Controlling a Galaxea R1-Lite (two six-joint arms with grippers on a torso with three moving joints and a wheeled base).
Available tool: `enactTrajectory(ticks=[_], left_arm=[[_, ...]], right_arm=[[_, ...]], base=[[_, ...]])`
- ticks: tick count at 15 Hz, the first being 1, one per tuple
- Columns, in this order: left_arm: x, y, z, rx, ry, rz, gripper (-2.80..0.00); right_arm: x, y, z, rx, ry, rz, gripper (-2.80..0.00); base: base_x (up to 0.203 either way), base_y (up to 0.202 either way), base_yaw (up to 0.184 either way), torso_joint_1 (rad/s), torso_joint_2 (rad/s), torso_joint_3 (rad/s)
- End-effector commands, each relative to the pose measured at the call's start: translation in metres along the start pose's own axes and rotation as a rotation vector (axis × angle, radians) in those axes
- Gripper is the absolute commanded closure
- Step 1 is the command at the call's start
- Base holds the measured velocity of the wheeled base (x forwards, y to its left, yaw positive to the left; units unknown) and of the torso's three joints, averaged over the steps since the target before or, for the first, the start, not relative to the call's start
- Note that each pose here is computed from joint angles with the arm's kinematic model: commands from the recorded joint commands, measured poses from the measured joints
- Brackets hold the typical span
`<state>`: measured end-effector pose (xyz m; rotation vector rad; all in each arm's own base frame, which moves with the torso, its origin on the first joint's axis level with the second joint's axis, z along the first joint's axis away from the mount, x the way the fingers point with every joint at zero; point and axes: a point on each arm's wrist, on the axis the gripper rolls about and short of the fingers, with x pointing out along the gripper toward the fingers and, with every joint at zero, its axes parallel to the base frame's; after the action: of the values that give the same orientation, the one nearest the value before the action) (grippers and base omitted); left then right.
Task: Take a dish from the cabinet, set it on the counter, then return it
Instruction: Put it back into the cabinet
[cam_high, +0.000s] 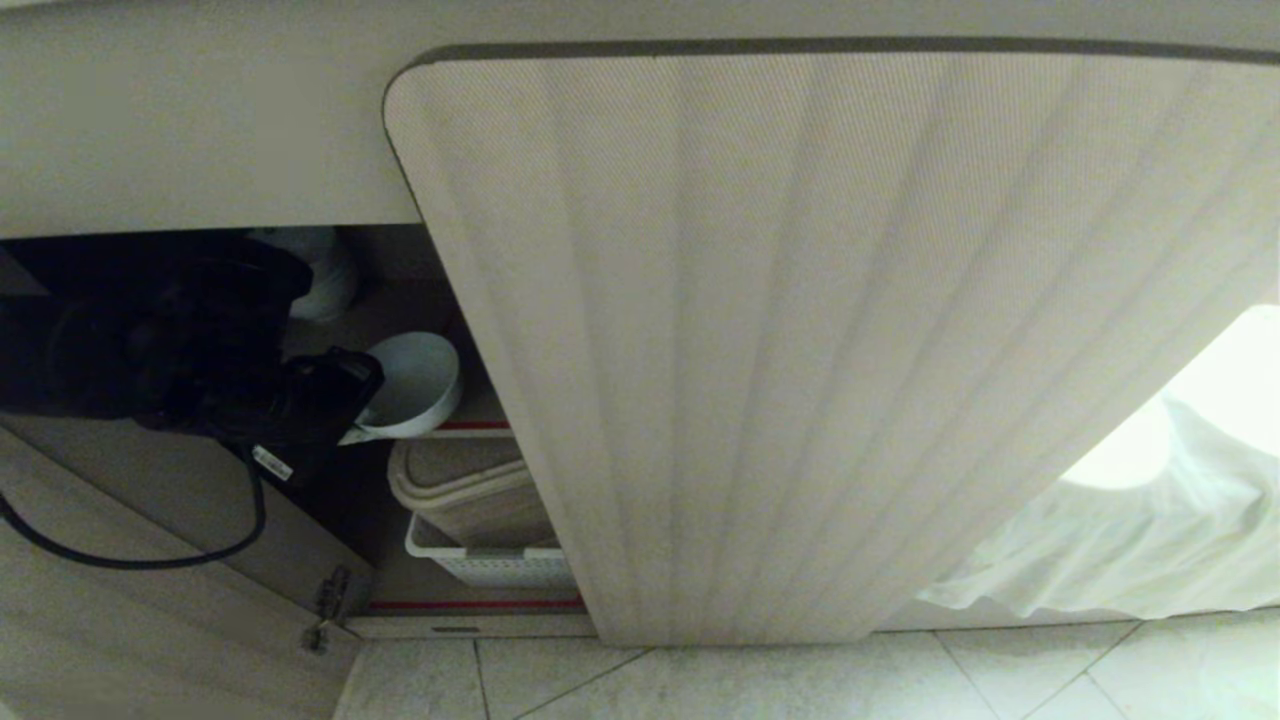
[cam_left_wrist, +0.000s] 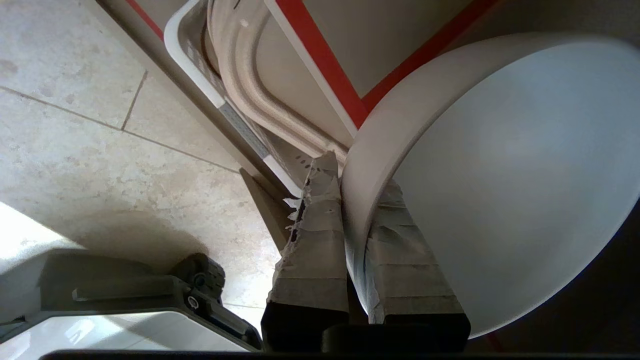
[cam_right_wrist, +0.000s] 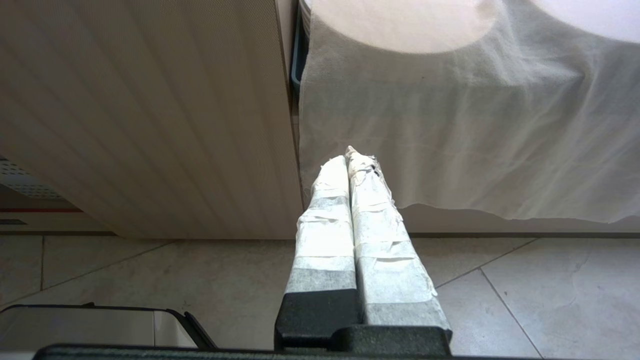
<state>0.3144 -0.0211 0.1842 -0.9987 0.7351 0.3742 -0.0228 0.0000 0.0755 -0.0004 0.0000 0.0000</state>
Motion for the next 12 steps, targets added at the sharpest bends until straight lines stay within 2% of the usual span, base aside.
enactTrajectory(ticks=[1,12], left_arm=[[0.0014,0.0000,0.0001,-0.005,0.001,0.003,0.00],[0.0055,-0.0023,0.0052,-0.013,-0.010,0.002,0.00]], right_arm=[[0.0000,0.0000,0.0000,0.000,0.000,0.000,0.00],[0.0000,0.0000,0.0000,0.000,0.000,0.001,0.00]], base=[[0.000,0.000,0.000,0.000,0.00,0.000],[0.000,0.000,0.000,0.000,0.00,0.000]])
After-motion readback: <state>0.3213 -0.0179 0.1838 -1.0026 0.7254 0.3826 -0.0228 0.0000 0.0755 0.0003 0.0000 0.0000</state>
